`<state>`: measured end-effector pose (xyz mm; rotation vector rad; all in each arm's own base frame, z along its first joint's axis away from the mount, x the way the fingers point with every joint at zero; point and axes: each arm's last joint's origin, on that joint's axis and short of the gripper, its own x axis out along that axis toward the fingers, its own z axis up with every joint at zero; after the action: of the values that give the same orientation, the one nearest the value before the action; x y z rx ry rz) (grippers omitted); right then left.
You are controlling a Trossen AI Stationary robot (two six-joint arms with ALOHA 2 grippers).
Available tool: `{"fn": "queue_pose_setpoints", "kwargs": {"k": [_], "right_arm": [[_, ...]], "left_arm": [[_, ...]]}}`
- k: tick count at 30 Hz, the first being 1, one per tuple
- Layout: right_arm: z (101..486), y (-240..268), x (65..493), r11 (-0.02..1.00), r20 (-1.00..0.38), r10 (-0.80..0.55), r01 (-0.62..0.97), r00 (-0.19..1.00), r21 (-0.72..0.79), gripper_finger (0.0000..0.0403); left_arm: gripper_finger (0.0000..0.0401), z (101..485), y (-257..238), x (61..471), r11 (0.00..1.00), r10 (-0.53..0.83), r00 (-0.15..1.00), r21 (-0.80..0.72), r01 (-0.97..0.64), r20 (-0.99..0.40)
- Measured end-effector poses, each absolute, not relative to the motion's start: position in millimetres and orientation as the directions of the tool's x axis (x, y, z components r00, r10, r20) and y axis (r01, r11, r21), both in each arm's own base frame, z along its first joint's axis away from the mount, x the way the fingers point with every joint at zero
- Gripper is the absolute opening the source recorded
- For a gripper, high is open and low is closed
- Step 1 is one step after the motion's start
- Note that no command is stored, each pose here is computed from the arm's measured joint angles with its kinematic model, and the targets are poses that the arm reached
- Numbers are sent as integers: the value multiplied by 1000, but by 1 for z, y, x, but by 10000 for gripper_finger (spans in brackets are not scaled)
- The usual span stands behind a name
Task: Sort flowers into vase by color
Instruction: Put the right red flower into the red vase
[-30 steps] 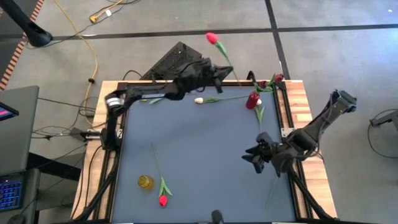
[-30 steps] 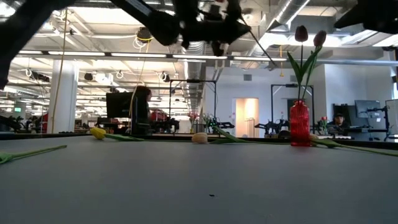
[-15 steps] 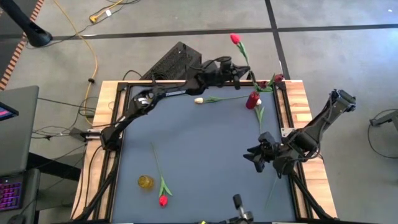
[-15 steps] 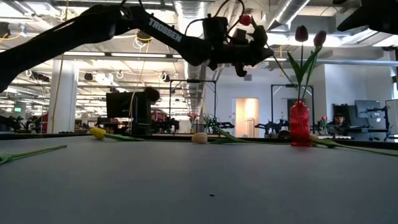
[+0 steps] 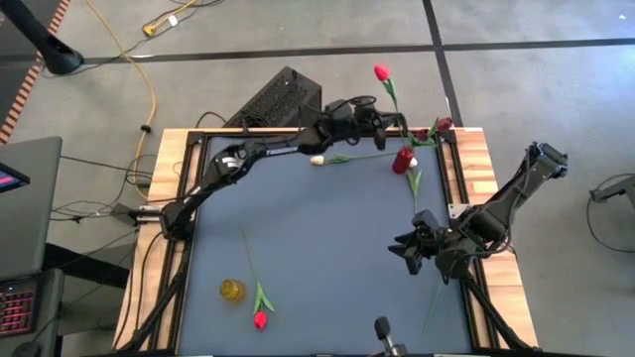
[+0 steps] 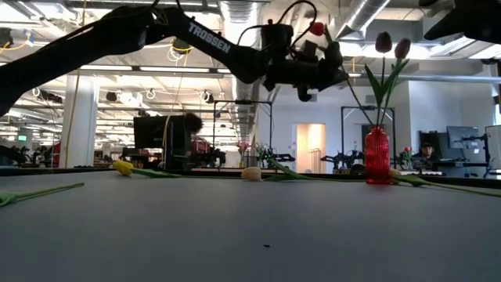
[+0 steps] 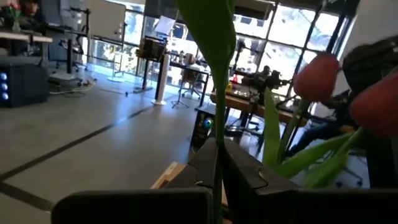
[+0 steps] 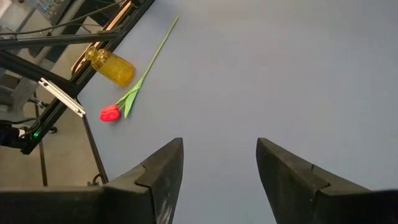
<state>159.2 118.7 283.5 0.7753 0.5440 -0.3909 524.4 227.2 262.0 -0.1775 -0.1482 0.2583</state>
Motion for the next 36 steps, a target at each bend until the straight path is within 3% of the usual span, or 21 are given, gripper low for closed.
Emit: {"fn": "queue_pose_setpoints", "kwargs": {"k": [18,36], "right_arm": [[284,119,159,653,-591,-129,517,797,554,227],[284,119,159,661,-592,-129,514,796,547,227]], "left_arm": [[5,257,207,533,977,210,975,24,-212,75],[135,239,200,535,982,169,979,-69,-177,-114]]}}
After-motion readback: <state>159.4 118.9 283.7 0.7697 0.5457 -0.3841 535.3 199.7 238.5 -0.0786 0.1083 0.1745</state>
